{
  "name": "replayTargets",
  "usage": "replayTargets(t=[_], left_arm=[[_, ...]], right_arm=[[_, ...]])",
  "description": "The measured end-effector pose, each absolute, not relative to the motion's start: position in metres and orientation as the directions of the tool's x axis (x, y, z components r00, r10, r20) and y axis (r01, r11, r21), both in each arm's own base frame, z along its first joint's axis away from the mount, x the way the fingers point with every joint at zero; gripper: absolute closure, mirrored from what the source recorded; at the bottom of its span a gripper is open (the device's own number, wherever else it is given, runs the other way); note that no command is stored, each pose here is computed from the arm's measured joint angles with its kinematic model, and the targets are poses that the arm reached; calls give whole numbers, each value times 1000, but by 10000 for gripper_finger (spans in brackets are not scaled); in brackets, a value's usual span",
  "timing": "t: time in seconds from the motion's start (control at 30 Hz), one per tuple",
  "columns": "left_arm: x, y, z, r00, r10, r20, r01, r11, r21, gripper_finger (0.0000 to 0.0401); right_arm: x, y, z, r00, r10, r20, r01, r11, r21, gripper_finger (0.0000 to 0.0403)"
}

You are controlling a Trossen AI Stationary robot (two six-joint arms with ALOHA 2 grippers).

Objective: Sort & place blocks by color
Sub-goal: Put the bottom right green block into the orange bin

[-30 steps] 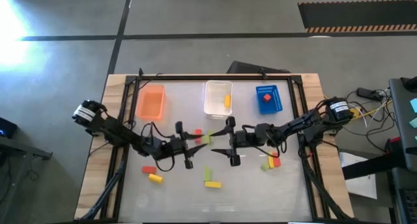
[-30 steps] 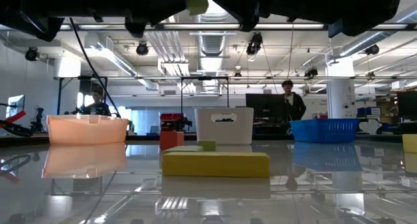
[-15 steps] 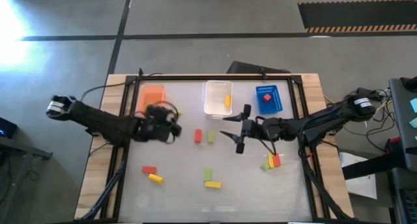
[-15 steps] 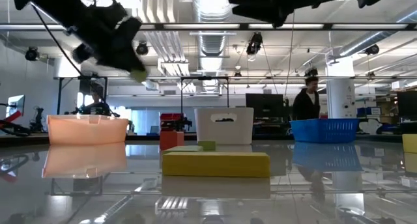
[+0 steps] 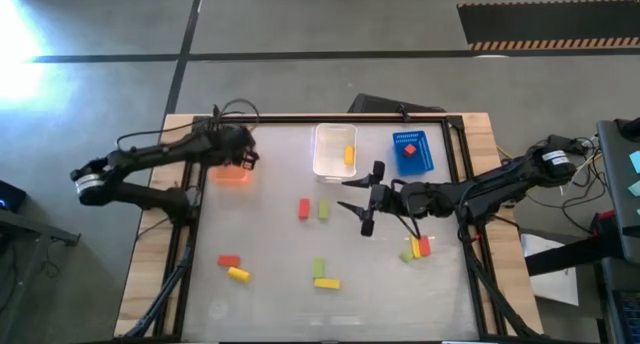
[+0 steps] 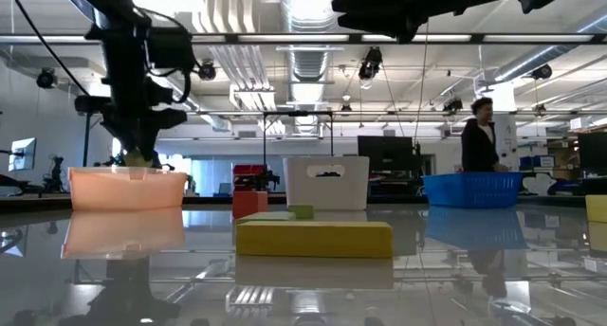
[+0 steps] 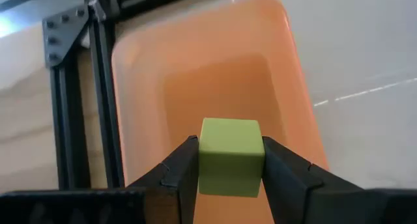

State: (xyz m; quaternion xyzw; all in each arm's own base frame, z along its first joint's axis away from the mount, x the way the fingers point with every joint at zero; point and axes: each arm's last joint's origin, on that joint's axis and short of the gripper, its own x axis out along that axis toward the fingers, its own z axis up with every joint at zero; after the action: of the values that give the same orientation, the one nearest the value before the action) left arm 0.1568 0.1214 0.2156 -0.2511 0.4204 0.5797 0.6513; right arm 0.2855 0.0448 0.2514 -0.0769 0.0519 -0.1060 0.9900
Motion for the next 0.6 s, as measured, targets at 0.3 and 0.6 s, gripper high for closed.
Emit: replayTargets(t=[0.3,0.6], left_arm=[[152,175,202,-144,442,-885,-954,176,243,283],[156,177,191,-178,412,-894,-941,195,278,180]], right_arm=[[287,45,249,970,-225,-96,207,964,-165,172],[287,45,249,969,-225,-98,206,964,-170,172]])
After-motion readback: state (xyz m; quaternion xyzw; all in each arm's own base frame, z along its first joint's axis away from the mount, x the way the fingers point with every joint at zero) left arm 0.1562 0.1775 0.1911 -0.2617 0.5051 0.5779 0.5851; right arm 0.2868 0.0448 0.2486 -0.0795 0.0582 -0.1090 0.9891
